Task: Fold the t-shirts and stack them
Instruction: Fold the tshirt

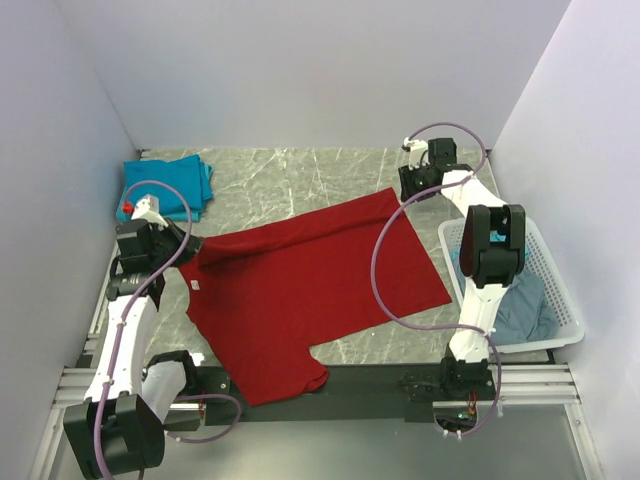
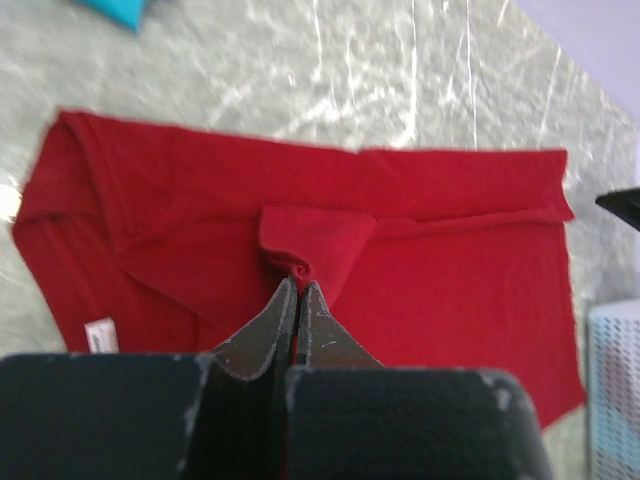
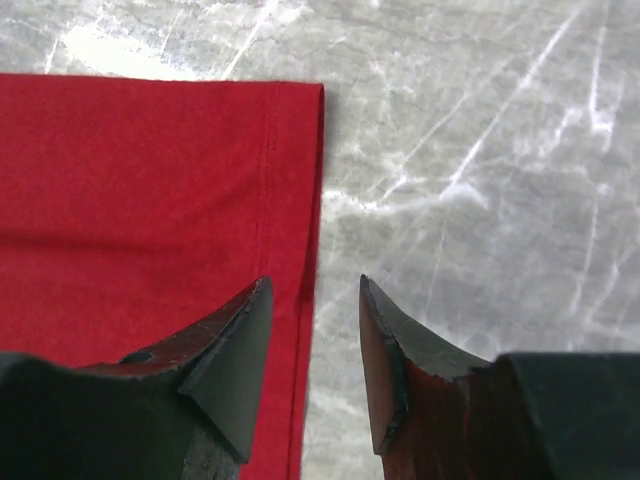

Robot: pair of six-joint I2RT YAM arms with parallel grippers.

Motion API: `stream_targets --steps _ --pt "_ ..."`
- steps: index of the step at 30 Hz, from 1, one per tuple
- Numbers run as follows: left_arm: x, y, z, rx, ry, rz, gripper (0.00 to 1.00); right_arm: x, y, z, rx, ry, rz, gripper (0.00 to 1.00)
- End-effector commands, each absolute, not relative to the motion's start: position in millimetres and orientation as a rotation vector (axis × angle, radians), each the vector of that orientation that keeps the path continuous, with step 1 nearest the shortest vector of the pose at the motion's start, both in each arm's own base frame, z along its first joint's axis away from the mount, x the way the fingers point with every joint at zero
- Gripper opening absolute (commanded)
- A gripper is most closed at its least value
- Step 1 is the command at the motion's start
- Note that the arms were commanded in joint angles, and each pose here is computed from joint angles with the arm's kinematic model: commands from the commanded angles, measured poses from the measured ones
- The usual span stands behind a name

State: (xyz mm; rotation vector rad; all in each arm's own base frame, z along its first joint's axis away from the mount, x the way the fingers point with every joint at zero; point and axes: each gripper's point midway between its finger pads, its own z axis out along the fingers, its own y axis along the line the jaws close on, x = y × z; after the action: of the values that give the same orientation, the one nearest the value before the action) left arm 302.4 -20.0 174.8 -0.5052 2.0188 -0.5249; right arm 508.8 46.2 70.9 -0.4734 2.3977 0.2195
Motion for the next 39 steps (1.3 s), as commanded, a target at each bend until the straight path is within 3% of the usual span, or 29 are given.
stream_targets --steps 1,12,22,25,28,29,34,39 --pt "294 -35 170 -0.506 2.053 -0.628 0.01 512 37 123 -0.441 2.298 0.158 0.48" --pt "281 -49 150 -0.571 2.161 -0.729 0.01 463 74 186 -0.45 2.183 0.381 0.48" --pt "258 -75 127 -0.556 2.327 -0.923 0.01 426 86 204 -0.455 2.145 0.466 0.49" --pt "243 -91 126 -0.515 2.398 -1.043 0.17 417 87 207 -0.46 2.133 0.474 0.49" --pt "231 -106 140 -0.376 2.397 -1.121 0.56 404 90 215 -0.473 2.117 0.49 0.49" --pt "229 -107 145 -0.349 2.384 -1.116 0.77 399 90 217 -0.477 2.118 0.492 0.49" --pt "238 -92 168 -0.338 2.276 -0.936 0.8 369 96 236 -0.546 2.049 0.516 0.51" --pt "288 -77 166 -0.382 2.244 -0.869 0.82 345 98 230 -0.635 1.968 0.591 0.54"
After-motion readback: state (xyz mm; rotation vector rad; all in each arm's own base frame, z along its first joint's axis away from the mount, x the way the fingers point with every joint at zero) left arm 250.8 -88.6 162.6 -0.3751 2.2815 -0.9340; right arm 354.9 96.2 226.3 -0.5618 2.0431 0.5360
